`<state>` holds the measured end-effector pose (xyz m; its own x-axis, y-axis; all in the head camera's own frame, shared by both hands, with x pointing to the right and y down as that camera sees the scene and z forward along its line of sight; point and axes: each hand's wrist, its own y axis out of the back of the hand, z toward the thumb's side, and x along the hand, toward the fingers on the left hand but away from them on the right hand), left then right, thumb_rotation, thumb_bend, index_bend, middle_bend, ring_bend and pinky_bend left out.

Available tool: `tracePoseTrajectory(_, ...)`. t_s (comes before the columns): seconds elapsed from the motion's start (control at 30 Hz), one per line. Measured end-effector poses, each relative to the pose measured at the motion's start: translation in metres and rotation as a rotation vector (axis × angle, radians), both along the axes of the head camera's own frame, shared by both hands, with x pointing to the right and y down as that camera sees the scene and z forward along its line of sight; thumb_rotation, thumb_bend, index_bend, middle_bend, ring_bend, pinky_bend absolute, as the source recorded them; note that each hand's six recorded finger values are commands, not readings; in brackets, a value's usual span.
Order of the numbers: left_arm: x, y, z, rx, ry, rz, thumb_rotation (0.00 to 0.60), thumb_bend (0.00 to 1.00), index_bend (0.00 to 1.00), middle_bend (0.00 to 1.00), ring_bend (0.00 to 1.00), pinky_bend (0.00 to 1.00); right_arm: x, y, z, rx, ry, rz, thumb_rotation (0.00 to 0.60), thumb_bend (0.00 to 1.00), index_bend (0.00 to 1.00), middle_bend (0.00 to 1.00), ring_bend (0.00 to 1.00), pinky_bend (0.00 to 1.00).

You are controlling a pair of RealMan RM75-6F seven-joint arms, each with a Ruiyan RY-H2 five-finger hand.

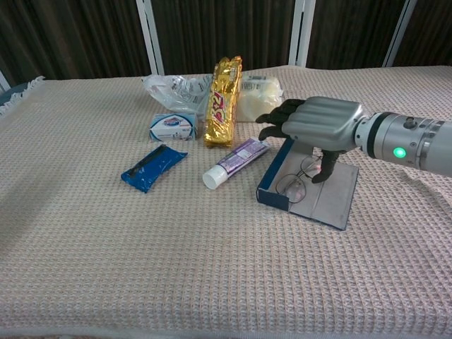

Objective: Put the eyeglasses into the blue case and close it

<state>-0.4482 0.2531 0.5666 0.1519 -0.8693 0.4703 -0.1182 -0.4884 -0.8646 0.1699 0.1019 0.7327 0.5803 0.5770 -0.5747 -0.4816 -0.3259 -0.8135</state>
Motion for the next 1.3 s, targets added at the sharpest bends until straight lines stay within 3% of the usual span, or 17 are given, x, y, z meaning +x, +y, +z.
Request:
tracePoseTrajectory(0.23,-0.001,0.000,-0.002,0.004,0.004,-0.003,0.600,0.43,0.00,0.00,0.00,0.10,-0.009,-0.002,0.003,-0.005,-0.004,0.001,0.600,0.19,0.51,0.06,0.00,0.00)
tracePoseTrajectory(0.5,-0.003,0.000,-0.002,0.005,0.008,-0.007,0.600,0.43,0.00,0.00,0.00,0.10,-0.019,-0.004,0.003,-0.006,-0.024,0.005,0.600,0.19,0.55,0.06,0.00,0.00)
tracePoseTrajectory(0.93,-0.004,0.000,-0.004,0.007,0.015,-0.007,0.600,0.43,0.00,0.00,0.00,0.10,-0.032,-0.006,0.003,0.020,-0.034,0.006,0.600,0.19,0.72,0.08,0.00,0.00)
tracePoseTrajectory(1.3,-0.005,0.000,-0.005,0.006,0.019,-0.006,0.600,0.43,0.00,0.00,0.00,0.10,-0.038,-0.007,0.004,0.039,-0.031,0.013,0.600,0.20,0.77,0.11,0.00,0.00)
